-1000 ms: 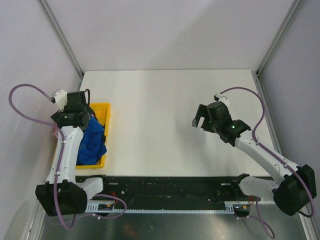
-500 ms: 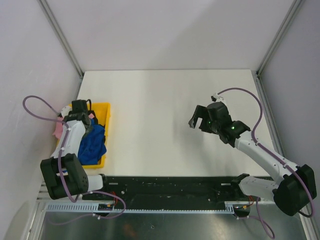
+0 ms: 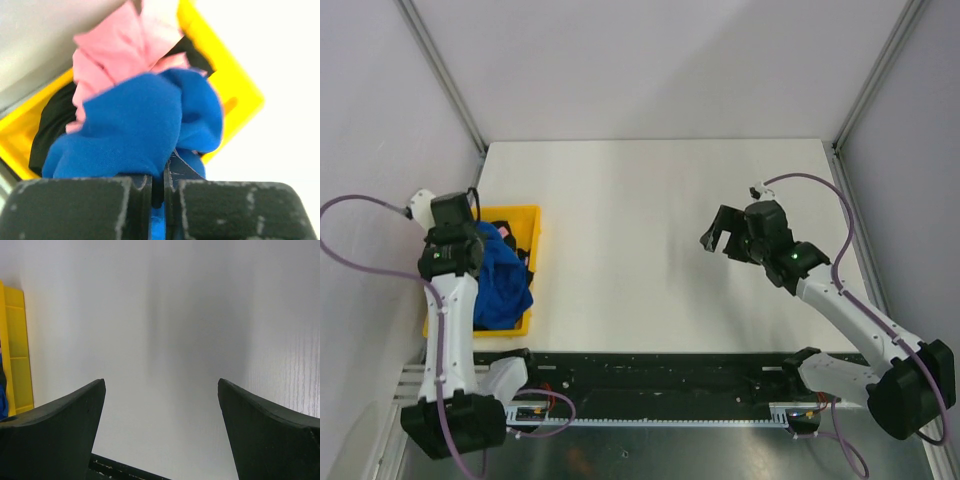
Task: Fold and stack the t-shirts
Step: Grab crumpled tshirt from bin with the left arm, then move the tshirt to the center of the board
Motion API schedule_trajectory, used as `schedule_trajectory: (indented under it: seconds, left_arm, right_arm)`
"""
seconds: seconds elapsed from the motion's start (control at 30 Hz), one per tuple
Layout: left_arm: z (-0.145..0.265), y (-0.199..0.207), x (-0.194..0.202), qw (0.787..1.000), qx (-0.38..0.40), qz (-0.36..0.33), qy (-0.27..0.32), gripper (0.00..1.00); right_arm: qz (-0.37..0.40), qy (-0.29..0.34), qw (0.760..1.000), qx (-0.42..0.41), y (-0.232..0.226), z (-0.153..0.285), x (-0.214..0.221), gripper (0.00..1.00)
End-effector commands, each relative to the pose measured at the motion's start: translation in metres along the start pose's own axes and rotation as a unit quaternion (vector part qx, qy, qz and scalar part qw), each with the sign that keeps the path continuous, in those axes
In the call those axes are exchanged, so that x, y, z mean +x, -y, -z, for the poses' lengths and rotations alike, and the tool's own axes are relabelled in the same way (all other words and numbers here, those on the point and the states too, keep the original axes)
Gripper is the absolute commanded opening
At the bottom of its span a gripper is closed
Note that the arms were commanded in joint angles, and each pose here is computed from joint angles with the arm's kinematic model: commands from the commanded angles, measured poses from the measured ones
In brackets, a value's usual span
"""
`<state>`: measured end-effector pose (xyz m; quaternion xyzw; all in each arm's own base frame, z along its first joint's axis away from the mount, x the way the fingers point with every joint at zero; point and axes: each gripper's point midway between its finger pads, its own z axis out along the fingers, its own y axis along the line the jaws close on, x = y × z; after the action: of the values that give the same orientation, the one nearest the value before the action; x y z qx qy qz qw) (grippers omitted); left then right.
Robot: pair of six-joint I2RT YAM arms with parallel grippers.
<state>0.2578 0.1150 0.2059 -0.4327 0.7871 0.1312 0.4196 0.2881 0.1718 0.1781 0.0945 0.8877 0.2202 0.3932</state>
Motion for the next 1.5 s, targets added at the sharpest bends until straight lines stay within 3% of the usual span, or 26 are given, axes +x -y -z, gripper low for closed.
schedule_trajectory:
  seconds: [0.0,0.3,0.57,0.73,0.9,0.97,1.0,1.07,1.13,1.23,1.47]
  left_arm:
    - [0.057,0.03,-0.063,0.991,0.097,0.016,0.088,0.0]
    - [0.158,0.098,-0.114,0.954,0.258,0.011,0.15,0.0]
    - [0.248,0.189,-0.109,0.9,0.408,-0.055,0.142,0.0]
    - [0.278,0.247,-0.054,0.87,0.468,-0.119,0.098,0.0]
    - [0.275,0.302,0.051,0.841,0.5,-0.206,0.01,0.0]
    - [0.27,0.323,0.103,0.818,0.517,-0.249,-0.038,0.02]
    - [0.266,0.332,0.13,0.804,0.524,-0.274,-0.063,0.14]
    - [0.256,0.343,0.172,0.781,0.529,-0.317,-0.102,0.57]
    - [0.249,0.346,0.192,0.768,0.53,-0.339,-0.12,0.87]
    - [0.239,0.34,0.19,0.773,0.52,-0.346,-0.113,0.98]
    - [0.188,0.286,0.159,0.822,0.463,-0.31,-0.115,0.99]
  right_arm:
    - [0.005,0.016,1.0,-0.024,-0.007,0.004,-0.01,0.99]
    - [0.0,0.029,0.999,-0.017,-0.002,0.006,-0.021,0.99]
    - [-0.011,0.066,0.998,0.006,0.01,0.02,-0.048,0.99]
    - [-0.022,0.09,0.995,0.039,0.028,0.03,-0.06,0.99]
    - [-0.031,0.093,0.992,0.074,0.047,0.038,-0.06,0.99]
    - [-0.033,0.092,0.992,0.085,0.053,0.04,-0.059,0.99]
    - [-0.034,0.089,0.991,0.09,0.055,0.04,-0.057,0.99]
    - [-0.034,0.08,0.992,0.094,0.057,0.039,-0.053,0.99]
    - [-0.032,0.064,0.993,0.097,0.057,0.036,-0.045,0.99]
    - [-0.016,0.043,0.993,0.107,0.056,0.031,-0.032,0.99]
    - [0.044,0.006,0.995,0.093,0.02,0.008,0.009,0.98]
